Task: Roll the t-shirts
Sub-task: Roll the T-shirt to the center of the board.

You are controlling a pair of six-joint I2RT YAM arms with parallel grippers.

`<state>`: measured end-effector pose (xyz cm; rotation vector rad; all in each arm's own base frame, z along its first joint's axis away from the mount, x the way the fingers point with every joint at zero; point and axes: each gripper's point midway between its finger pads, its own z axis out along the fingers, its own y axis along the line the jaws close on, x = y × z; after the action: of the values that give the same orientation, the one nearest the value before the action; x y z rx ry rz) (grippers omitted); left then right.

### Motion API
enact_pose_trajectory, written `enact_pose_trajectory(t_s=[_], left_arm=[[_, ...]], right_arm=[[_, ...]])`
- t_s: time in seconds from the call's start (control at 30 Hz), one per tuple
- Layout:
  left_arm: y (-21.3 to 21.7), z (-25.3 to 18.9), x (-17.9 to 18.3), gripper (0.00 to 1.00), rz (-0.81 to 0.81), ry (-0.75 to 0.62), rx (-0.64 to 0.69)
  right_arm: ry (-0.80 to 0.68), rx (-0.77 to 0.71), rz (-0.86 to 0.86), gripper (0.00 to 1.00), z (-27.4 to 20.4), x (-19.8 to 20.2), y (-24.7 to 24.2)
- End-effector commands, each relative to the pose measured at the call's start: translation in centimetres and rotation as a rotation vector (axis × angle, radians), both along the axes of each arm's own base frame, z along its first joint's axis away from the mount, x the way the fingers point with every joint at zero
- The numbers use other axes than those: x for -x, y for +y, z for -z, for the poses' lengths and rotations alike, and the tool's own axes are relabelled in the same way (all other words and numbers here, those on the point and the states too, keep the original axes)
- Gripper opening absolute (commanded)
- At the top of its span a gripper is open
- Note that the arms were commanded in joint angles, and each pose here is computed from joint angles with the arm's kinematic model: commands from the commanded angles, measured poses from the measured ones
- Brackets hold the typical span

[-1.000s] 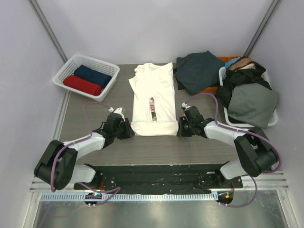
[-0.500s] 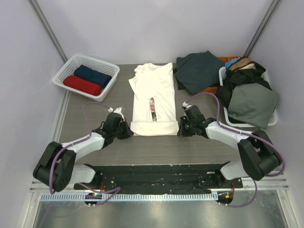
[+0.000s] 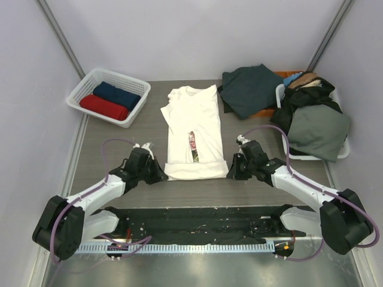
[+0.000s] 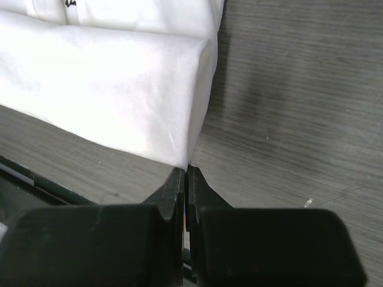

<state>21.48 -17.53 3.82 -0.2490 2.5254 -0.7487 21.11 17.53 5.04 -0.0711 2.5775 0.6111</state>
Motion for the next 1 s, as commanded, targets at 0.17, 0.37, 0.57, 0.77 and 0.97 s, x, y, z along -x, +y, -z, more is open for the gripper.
enact_pose_trajectory(t_s=[0.17, 0.37, 0.57, 0.77, 0.97], left_arm=[[-0.5, -0.8, 1.8, 0.0, 0.007, 0.106, 0.031], [-1.4, -2.1, 0.3, 0.0, 0.012, 0.109, 0.04], [-1.2, -3.6, -1.1, 0.0, 0.002, 0.091, 0.051], [-0.4, -4.4, -2.8, 0.0, -0.019, 0.084, 0.082], [-0.1, -4.5, -4.8, 0.0, -0.026, 0.091, 0.103]], right_arm=[[0.014, -0.028, -0.02, 0.01, -1.8, 0.4, 0.7], [0.005, -0.018, -0.02, 0.01, -2.7, -1.2, 1.3], [-0.007, -0.015, -0.028, 0.01, -3.5, -2.6, 2.0], [-0.015, -0.006, -0.03, 0.01, -4.0, -4.2, 2.2], [0.002, -0.002, -0.02, 0.01, -3.7, -5.9, 1.8]])
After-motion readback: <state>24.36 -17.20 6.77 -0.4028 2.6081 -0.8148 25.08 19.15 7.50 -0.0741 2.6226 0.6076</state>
